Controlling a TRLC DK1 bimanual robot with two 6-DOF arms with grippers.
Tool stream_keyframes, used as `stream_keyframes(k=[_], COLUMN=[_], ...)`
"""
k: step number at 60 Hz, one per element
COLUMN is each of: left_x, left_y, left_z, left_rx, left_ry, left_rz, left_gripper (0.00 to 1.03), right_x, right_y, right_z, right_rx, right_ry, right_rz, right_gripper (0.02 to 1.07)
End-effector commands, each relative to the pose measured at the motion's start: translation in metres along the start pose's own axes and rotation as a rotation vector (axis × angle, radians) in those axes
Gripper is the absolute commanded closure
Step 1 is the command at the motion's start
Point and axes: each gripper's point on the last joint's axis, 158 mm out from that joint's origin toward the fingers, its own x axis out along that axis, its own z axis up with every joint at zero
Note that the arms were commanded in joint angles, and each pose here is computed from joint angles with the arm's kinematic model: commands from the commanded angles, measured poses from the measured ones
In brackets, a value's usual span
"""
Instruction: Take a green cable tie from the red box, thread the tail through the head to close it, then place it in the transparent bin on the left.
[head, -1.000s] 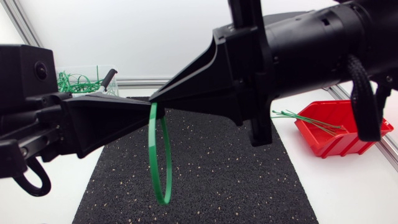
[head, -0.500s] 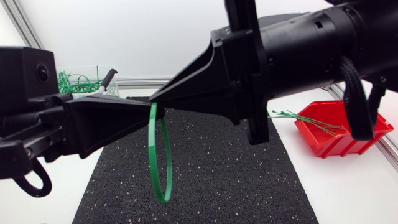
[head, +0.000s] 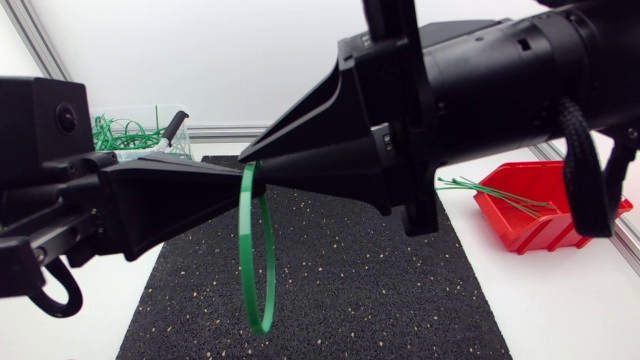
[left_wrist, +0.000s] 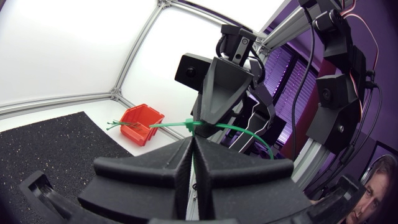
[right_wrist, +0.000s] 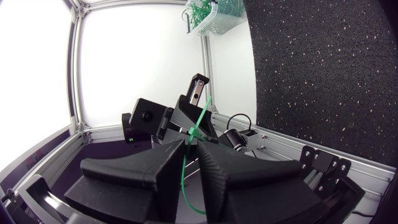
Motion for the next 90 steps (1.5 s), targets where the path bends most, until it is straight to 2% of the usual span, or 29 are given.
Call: stream_keyframes(k=[1, 18, 36, 54, 76, 78, 82, 90], left_x=[0.0, 0.002, 0.002, 0.002, 0.003, 0.003, 0.003, 0.003], left_y=[-0.004, 0.0, 0.001, 0.0, 0.003, 0.003, 0.003, 0.004], left_z=[0.004, 0.002, 0.001, -0.001, -0.004, -0.004, -0.004, -0.004], left_rx=[0.039, 0.045, 0.047, 0.056, 0.058, 0.057, 0.06, 0.06], left_ry=[-0.012, -0.004, -0.003, 0.003, 0.01, 0.011, 0.011, 0.012], left_rz=[-0.018, -0.012, -0.011, -0.013, -0.01, -0.009, -0.009, -0.009], left_gripper=[1.0, 1.0, 1.0, 1.0, 1.0, 1.0, 1.0, 1.0], right_x=[0.002, -0.005, -0.014, 0.0, 0.001, 0.003, 0.004, 0.006], right_y=[-0.017, -0.013, -0.005, -0.009, 0.006, 0.005, 0.004, 0.002], right_z=[-0.002, -0.007, 0.013, 0.039, 0.025, 0.025, 0.025, 0.022], right_rx=[0.018, 0.002, -0.004, 0.017, -0.005, -0.003, 0.003, 0.003], right_ry=[0.0, 0.0, -0.054, -0.073, -0.048, -0.044, -0.044, -0.037], right_rz=[-0.046, -0.038, -0.016, -0.029, -0.009, -0.014, -0.018, -0.023], right_gripper=[0.67, 0.63, 0.63, 0.64, 0.66, 0.68, 0.78, 0.79])
